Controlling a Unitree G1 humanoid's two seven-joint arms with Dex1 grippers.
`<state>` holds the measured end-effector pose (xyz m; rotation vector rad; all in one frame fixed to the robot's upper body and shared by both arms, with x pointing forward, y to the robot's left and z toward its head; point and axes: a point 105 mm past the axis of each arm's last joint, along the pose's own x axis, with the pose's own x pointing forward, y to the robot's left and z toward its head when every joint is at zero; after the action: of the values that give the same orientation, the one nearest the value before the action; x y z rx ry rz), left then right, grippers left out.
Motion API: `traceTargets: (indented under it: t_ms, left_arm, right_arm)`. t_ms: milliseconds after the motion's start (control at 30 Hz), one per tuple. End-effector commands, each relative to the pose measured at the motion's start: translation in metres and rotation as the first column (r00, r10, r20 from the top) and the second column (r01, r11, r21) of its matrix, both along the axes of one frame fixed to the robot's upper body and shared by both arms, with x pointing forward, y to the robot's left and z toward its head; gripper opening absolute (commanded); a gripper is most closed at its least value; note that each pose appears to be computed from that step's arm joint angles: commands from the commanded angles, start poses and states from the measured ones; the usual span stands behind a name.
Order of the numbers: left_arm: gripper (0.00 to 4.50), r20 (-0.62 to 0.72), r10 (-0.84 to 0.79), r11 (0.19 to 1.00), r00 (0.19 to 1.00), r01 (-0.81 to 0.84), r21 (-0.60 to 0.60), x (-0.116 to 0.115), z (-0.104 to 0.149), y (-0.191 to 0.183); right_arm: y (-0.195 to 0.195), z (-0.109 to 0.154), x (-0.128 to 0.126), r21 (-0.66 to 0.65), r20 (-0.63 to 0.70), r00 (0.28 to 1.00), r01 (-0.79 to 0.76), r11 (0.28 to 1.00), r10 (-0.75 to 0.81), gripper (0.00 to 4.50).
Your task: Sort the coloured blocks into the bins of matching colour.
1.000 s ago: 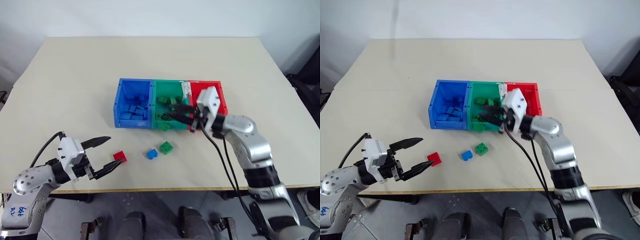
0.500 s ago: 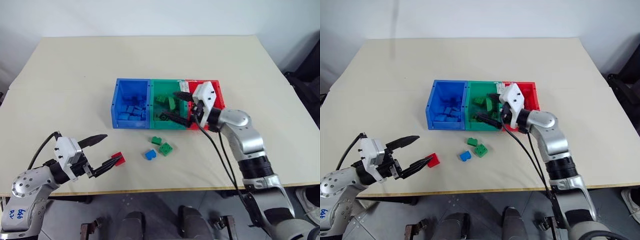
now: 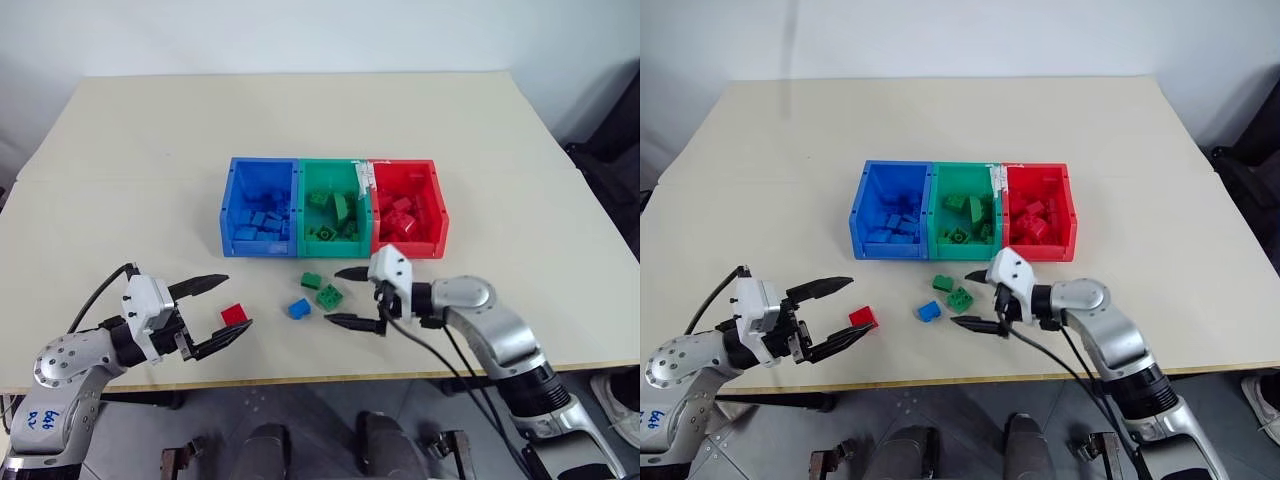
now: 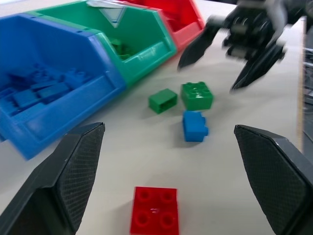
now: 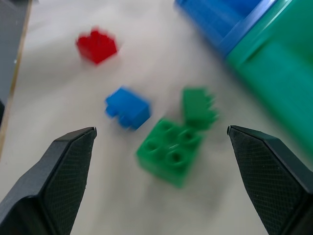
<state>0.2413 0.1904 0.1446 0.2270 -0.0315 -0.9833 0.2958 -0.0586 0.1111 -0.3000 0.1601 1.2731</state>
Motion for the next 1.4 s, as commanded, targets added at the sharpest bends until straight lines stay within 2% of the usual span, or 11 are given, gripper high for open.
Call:
traceTargets:
  t_ms: [33,467,567,733,767,800,933,1033,1133,1300,1400]
  left_arm:
    - [4.50,0.011,-0.036,0.999,0.999,0.036,0.007,-0.003,0.005,-0.004]
    - [4.50,0.002,-0.023,1.000,1.000,0.023,0.004,-0.005,0.004,-0.003]
    - [4.50,0.004,-0.021,1.000,1.000,0.021,0.004,-0.005,0.005,-0.003]
    - [4.50,0.010,-0.017,1.000,1.000,0.016,0.007,-0.003,0.005,-0.001]
    - [4.50,0.012,-0.015,1.000,1.000,0.015,0.006,-0.003,0.005,-0.001]
    - [4.50,0.014,-0.014,1.000,1.000,0.014,0.006,-0.003,0.006,-0.001]
    - [4.50,0.021,-0.008,1.000,1.000,0.008,0.001,-0.002,0.007,-0.001]
    - [4.50,0.028,0.001,1.000,1.000,-0.001,-0.002,-0.001,0.008,0.001]
    - [4.50,0.036,0.011,1.000,0.999,-0.011,-0.004,0.001,0.010,0.002]
    - [4.50,0.056,0.025,1.000,0.998,-0.025,-0.007,0.004,0.012,0.004]
    - [4.50,0.054,0.029,0.999,0.998,-0.028,-0.014,0.006,0.015,0.005]
  right_arm:
    - [0.008,0.001,-0.003,0.018,0.039,0.999,0.002,1.000,-0.003,4.48]
    - [0.016,-0.013,0.011,0.032,0.050,0.993,0.103,0.994,-0.105,4.48]
    - [0.013,-0.011,0.014,0.040,0.054,0.993,0.107,0.993,-0.109,3.94]
    - [0.005,-0.003,0.015,0.045,0.074,0.993,0.087,0.995,-0.090,2.22]
    - [0.004,0.001,0.014,0.052,0.080,0.994,0.075,0.996,-0.079,1.92]
    - [0.002,0.006,0.013,0.062,0.090,0.994,0.057,0.996,-0.063,1.86]
    - [-0.004,0.039,0.014,0.147,0.131,0.991,0.009,0.989,-0.029,1.86]
    - [-0.006,0.078,0.028,0.266,0.152,0.985,0.036,0.963,-0.079,1.86]
    - [-0.008,0.104,0.051,0.281,0.234,0.961,0.078,0.957,-0.147,1.86]
    - [-0.007,0.119,0.085,0.298,0.271,0.927,0.174,0.938,-0.259,1.86]
    - [-0.003,0.123,0.095,0.307,0.287,0.916,0.191,0.932,-0.282,2.78]
